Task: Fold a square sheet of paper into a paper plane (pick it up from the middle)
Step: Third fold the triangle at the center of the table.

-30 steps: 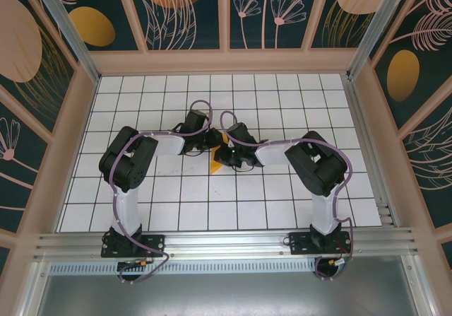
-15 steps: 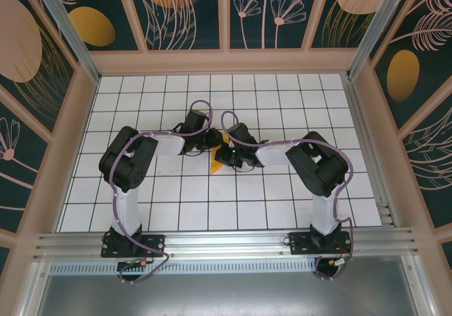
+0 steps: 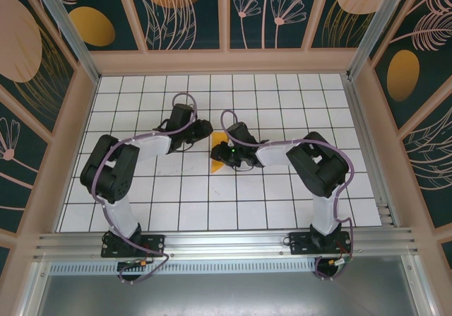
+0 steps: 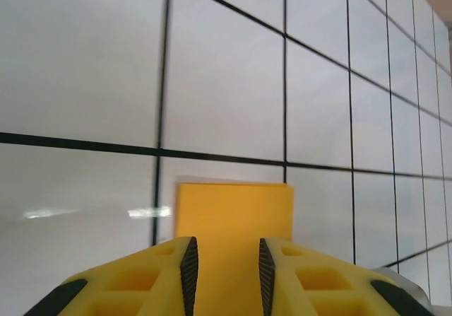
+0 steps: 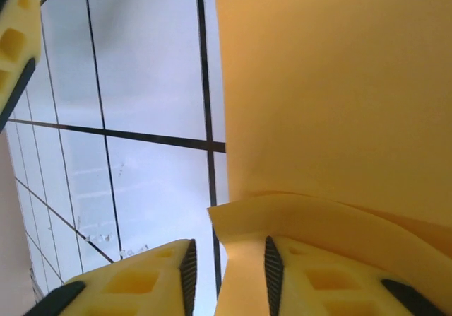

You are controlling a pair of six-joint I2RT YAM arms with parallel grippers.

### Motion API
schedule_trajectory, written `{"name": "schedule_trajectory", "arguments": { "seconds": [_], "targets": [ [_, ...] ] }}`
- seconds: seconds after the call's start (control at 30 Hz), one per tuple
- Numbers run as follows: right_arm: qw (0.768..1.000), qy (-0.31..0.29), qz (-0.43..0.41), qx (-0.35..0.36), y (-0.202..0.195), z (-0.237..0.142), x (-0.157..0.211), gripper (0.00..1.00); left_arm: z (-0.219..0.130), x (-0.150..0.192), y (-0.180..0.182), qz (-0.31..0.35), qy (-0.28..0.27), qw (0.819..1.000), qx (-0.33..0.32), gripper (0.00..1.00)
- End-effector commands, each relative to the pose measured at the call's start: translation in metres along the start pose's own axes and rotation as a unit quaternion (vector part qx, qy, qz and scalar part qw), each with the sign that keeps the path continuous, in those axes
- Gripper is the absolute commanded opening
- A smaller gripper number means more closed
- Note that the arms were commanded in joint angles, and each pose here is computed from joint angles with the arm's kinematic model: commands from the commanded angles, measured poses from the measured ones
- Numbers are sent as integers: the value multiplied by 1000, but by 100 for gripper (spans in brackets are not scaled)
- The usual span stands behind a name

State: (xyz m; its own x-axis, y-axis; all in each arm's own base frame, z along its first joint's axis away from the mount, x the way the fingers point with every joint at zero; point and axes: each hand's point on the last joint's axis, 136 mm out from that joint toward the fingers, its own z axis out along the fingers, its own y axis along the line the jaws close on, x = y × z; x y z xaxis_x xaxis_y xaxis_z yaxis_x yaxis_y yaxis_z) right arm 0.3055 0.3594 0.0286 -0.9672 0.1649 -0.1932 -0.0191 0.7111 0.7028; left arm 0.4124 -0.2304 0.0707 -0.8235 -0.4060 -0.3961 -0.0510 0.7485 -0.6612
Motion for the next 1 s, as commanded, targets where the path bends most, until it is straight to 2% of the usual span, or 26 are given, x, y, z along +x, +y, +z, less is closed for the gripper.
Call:
{"name": "schedule_trajectory", "arguments": {
  "seconds": [0.0, 0.13, 0.3, 0.47, 0.67, 0.83, 0.97],
  "targets": [
    [999, 10, 9, 41, -24, -1, 11, 37, -8, 2, 28, -39, -8, 999, -21, 32],
    [999, 9, 9, 44, -25, -2, 11, 35, -17, 6, 35, -47, -6, 999, -18, 32],
    [999, 8, 10, 47, -26, -2, 10, 19, -32, 22, 29, -49, 9, 999, 10, 26],
    [999, 9, 9, 48, -26, -1, 10, 10, -46, 46, 19, -49, 41, 996, 60, 21],
    [999, 16, 7, 49, -28, 1, 12, 7, -55, 81, 3, -27, 85, 991, 100, 18],
    [998, 20, 8, 52, -30, 3, 14, 7, -52, 111, -11, -6, 117, 987, 108, 16],
    [998, 20, 8, 53, -30, 3, 14, 7, -48, 125, -6, -13, 130, 986, 102, 14]
  ]
}}
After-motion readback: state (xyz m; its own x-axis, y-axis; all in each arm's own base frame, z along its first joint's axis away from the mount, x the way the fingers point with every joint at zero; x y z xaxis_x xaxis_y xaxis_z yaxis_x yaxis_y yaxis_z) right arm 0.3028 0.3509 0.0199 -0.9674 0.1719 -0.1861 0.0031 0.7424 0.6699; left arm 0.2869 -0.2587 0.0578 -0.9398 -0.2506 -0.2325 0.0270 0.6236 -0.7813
